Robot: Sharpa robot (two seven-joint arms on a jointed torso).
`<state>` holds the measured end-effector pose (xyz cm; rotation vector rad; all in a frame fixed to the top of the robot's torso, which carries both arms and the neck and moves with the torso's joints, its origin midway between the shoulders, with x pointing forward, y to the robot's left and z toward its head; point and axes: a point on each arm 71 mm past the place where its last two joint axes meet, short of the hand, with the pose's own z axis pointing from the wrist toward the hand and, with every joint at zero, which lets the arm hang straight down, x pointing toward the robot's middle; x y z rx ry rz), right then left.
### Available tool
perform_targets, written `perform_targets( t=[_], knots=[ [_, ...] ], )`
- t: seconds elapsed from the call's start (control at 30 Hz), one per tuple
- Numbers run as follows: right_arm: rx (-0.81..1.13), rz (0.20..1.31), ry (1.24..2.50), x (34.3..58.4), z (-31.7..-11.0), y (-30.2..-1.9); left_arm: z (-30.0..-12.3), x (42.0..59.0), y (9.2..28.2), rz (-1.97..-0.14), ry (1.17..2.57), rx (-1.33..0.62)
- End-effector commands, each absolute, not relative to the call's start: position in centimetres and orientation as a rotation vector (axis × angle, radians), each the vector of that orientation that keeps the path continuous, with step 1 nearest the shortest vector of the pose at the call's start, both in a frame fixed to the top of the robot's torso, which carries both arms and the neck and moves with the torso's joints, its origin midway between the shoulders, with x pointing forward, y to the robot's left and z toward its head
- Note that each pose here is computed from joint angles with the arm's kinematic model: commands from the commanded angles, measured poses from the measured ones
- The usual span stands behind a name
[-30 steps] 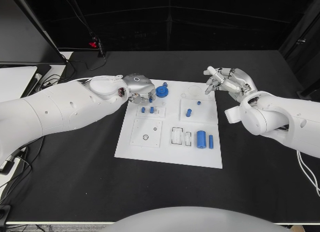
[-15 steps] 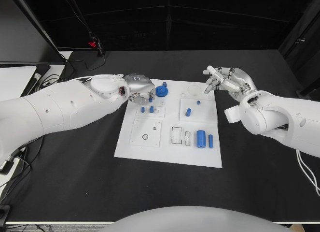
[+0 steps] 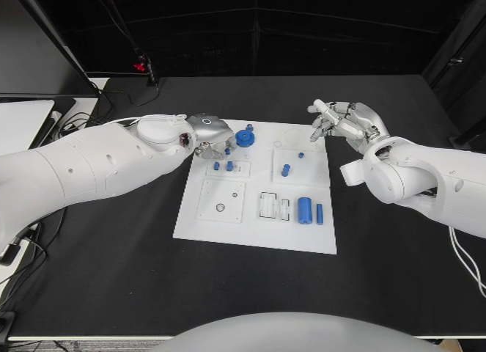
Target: Assemble the parts on the task board
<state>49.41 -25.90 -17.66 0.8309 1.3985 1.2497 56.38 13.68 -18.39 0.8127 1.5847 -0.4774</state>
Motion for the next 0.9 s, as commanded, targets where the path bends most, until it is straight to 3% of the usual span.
perform_targets(
  t=[0.03,0.43,0.9],
  knots=[
    [0.824,1.265,1.4,49.4,-17.5,-25.7,-18.2,56.5,13.8,-0.462,1.573,0.8],
    [0.825,1.265,1.403,49.4,-17.6,-25.7,-17.6,56.8,14.3,-0.455,1.498,0.768],
    [0.764,1.23,1.41,49.2,-17.4,-26.3,-16.3,56.7,19.7,-0.403,1.364,0.654]
  ],
)
